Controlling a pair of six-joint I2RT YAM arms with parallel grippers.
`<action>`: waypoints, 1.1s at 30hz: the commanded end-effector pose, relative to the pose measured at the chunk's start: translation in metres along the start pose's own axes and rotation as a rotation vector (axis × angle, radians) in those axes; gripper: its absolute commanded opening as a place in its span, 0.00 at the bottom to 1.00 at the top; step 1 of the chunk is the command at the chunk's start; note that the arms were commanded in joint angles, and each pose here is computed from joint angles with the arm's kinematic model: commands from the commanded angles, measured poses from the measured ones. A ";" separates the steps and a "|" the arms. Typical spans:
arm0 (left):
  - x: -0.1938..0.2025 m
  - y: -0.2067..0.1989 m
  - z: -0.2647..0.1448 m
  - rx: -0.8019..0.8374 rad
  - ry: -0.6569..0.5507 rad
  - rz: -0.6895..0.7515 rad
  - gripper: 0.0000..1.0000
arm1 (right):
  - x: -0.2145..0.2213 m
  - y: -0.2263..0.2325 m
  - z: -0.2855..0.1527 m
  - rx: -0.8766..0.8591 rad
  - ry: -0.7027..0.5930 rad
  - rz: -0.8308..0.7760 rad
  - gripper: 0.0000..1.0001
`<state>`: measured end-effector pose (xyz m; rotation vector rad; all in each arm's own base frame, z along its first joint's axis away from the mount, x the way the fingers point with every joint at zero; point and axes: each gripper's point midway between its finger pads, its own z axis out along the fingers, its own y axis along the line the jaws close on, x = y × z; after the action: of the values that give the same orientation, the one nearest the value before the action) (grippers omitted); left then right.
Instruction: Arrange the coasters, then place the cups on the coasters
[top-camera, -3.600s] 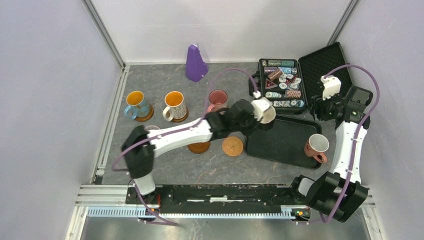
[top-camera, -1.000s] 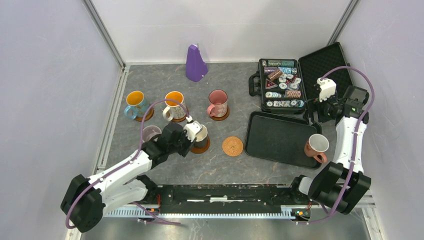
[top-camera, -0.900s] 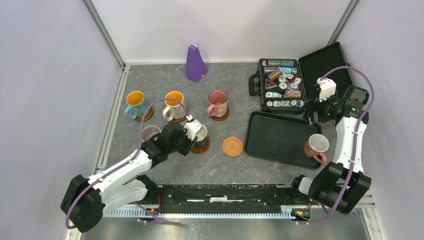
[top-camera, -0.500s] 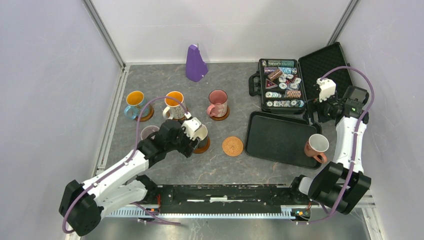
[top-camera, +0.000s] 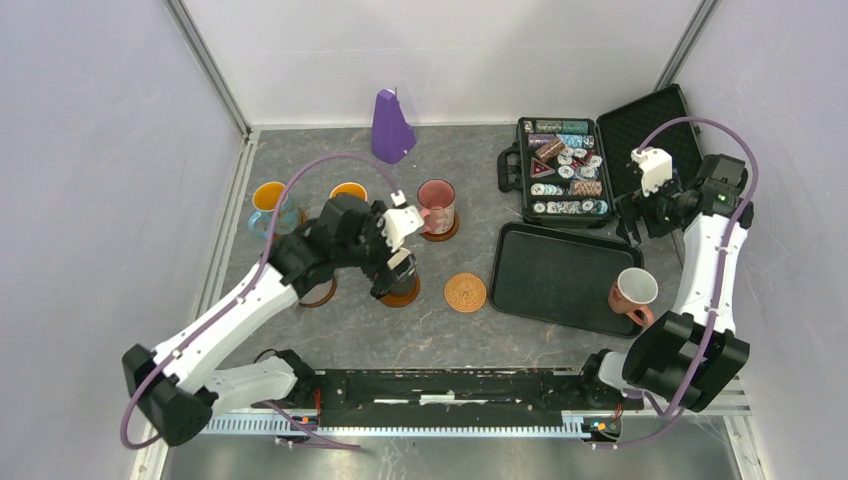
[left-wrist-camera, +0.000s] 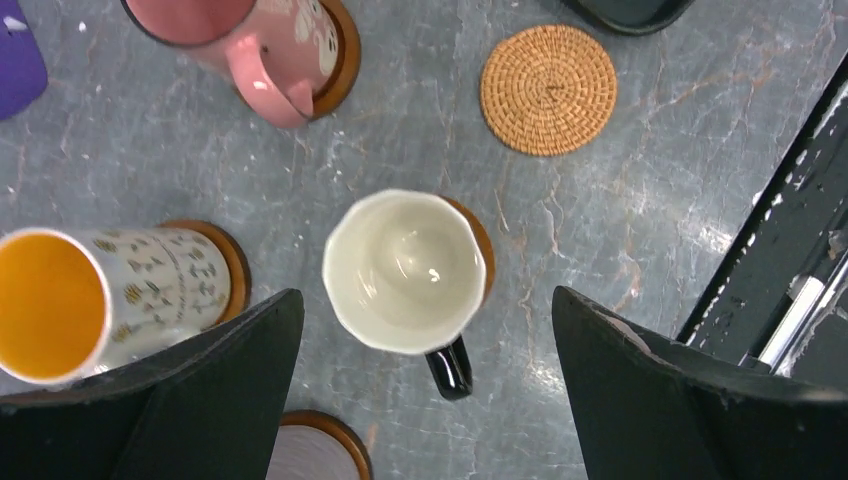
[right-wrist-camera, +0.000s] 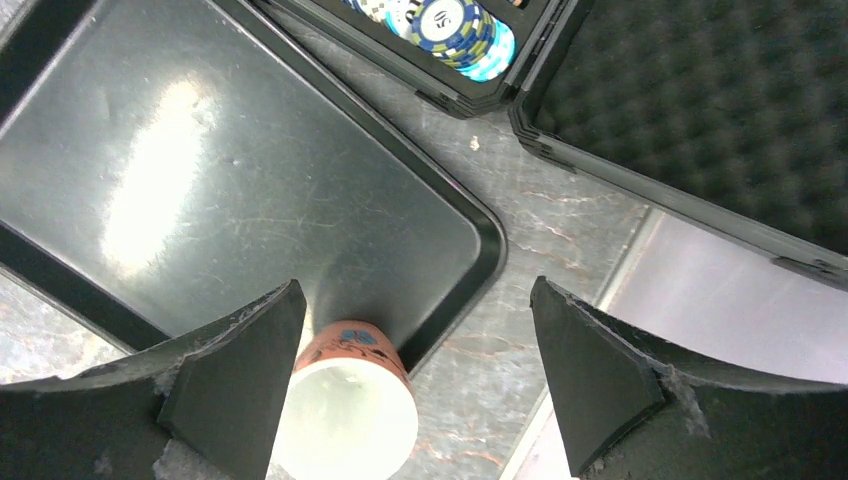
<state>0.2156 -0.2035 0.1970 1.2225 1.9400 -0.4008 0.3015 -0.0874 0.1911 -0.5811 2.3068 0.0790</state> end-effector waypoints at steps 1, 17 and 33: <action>-0.021 0.007 0.010 0.038 0.057 0.051 1.00 | 0.009 -0.007 -0.021 -0.013 0.124 -0.113 0.91; -0.061 0.002 0.041 0.095 -0.008 0.053 1.00 | 0.146 0.033 -0.060 -0.107 0.432 -0.254 0.93; -0.077 0.001 0.057 0.095 -0.033 0.033 1.00 | 0.191 0.060 -0.040 -0.174 0.421 -0.069 0.81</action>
<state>0.2511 -0.2696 0.1959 1.3448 1.9544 -0.4532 0.1205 -0.1215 0.0897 -0.9167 2.7381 0.0890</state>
